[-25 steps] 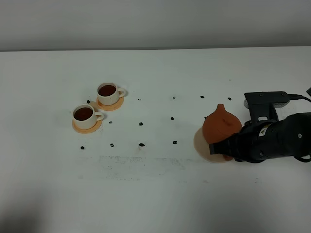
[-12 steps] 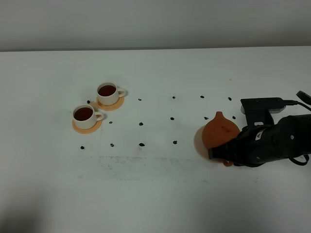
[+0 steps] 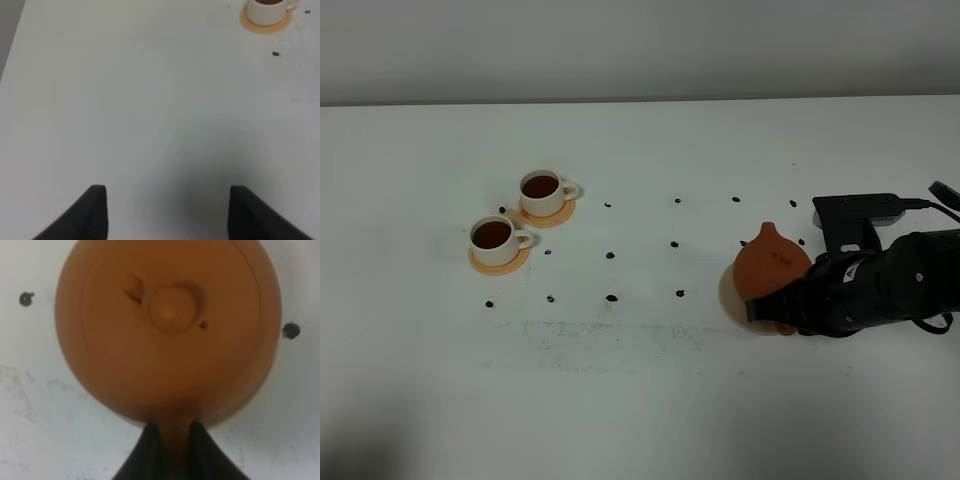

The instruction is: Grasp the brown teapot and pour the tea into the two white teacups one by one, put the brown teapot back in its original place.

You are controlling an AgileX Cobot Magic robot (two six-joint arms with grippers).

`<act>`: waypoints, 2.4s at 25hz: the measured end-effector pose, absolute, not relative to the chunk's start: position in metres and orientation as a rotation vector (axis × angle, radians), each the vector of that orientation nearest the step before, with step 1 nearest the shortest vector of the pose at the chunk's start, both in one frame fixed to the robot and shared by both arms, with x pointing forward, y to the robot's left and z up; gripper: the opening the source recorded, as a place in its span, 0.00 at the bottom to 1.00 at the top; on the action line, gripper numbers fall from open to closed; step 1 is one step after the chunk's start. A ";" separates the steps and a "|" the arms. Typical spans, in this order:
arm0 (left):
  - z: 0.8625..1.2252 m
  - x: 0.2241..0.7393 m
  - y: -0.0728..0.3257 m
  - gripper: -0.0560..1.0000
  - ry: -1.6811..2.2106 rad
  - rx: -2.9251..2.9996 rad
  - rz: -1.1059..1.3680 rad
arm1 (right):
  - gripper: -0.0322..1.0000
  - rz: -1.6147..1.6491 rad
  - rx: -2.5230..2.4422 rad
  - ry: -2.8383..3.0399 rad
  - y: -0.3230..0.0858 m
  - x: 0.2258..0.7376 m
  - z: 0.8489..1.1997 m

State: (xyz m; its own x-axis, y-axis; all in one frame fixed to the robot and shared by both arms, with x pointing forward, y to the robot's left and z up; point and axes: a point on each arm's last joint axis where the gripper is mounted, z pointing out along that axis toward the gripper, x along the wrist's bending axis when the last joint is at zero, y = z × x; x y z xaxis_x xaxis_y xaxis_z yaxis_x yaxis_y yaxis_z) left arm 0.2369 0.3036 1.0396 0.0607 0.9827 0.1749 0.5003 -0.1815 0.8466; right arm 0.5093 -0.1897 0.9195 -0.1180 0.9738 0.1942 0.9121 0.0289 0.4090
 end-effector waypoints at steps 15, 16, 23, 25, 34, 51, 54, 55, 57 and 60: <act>1.040 0.237 0.304 0.53 1.485 1.747 1.040 | 0.13 0.642 2.010 2.163 -0.187 0.513 0.914; 1.040 0.237 0.304 0.53 1.485 1.747 1.040 | 0.16 0.641 2.010 2.164 -0.187 0.513 0.914; 1.040 0.237 0.304 0.53 1.485 1.747 1.040 | 0.45 0.620 2.021 2.182 -0.187 0.511 0.915; 1.040 0.237 0.304 0.53 1.485 1.747 1.040 | 0.48 0.634 2.013 2.181 -0.188 0.509 0.921; 1.040 0.237 0.304 0.53 1.485 1.747 1.040 | 0.46 0.766 1.784 2.184 -0.198 0.489 0.987; 1.040 0.237 0.304 0.53 1.484 1.748 1.041 | 0.33 0.817 1.778 2.189 -0.215 0.447 1.034; 1.040 0.237 0.304 0.53 1.484 1.748 1.041 | 0.30 0.774 1.826 2.170 -0.238 0.420 1.054; 1.040 0.237 0.304 0.53 1.484 1.748 1.041 | 0.29 0.745 1.842 2.175 -0.247 0.410 1.058; 1.040 0.237 0.304 0.53 1.484 1.748 1.041 | 0.27 0.717 1.850 2.158 -0.263 0.389 1.070; 1.040 0.237 0.304 0.53 1.485 1.747 1.040 | 0.25 0.722 1.826 2.076 -0.280 0.361 1.084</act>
State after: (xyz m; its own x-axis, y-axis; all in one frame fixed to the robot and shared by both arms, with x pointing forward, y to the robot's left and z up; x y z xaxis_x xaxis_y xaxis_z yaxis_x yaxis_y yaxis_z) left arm 0.2369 0.3036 1.0396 0.0608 0.9827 0.1750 0.5003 -0.1817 0.8466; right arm 0.3614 -0.2804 1.0845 -0.1596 0.9807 0.1126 0.8389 0.0746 0.5392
